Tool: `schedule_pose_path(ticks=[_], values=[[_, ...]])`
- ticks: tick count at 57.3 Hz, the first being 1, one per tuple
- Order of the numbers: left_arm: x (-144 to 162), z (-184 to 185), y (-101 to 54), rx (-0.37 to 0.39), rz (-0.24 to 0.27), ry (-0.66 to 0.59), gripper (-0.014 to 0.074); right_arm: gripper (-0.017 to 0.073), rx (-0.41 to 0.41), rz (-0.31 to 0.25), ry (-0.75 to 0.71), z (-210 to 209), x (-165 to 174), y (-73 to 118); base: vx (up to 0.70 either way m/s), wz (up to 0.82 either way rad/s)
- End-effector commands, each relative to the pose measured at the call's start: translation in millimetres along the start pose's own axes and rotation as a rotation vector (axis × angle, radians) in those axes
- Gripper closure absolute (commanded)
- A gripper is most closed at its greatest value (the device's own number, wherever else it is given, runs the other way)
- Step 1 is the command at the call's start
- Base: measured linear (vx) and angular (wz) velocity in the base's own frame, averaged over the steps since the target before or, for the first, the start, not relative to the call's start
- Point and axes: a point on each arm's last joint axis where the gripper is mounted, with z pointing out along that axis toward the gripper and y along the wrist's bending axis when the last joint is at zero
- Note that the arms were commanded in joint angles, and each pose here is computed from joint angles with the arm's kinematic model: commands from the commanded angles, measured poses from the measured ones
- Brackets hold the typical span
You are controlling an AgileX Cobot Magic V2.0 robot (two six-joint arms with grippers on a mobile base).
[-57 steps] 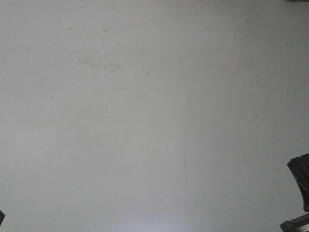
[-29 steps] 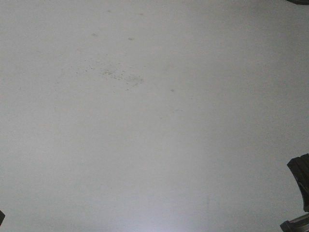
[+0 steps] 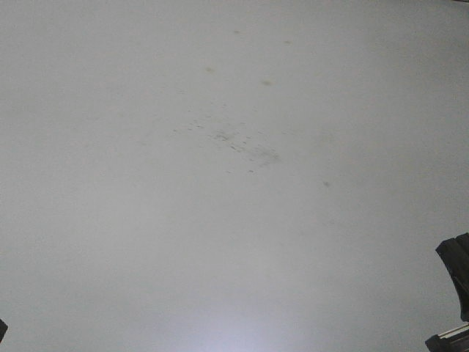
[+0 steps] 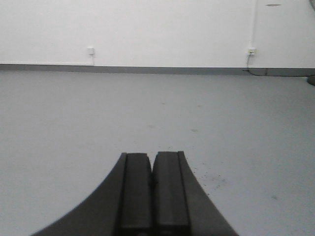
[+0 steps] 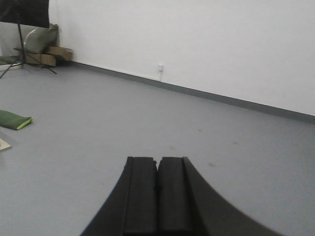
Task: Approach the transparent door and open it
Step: 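Drive the base forward up to the white-framed glass sliding door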
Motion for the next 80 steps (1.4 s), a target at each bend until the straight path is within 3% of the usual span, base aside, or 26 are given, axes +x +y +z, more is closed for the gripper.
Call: schedule_pose_path(ticks=[1, 80], values=[[-3.6, -0.4, 0.4, -0.003, -0.007, -0.086, 0.0591, 0.0565, 0.014, -0.012, -0.076, 0.4, -6.4, -1.1, 0.49, 0.54], [-3.6, -0.4, 0.4, -0.003, -0.007, -0.086, 0.0591, 0.0565, 0.014, -0.012, -0.076, 0.4, -6.4, -1.1, 0.41, 0.72]])
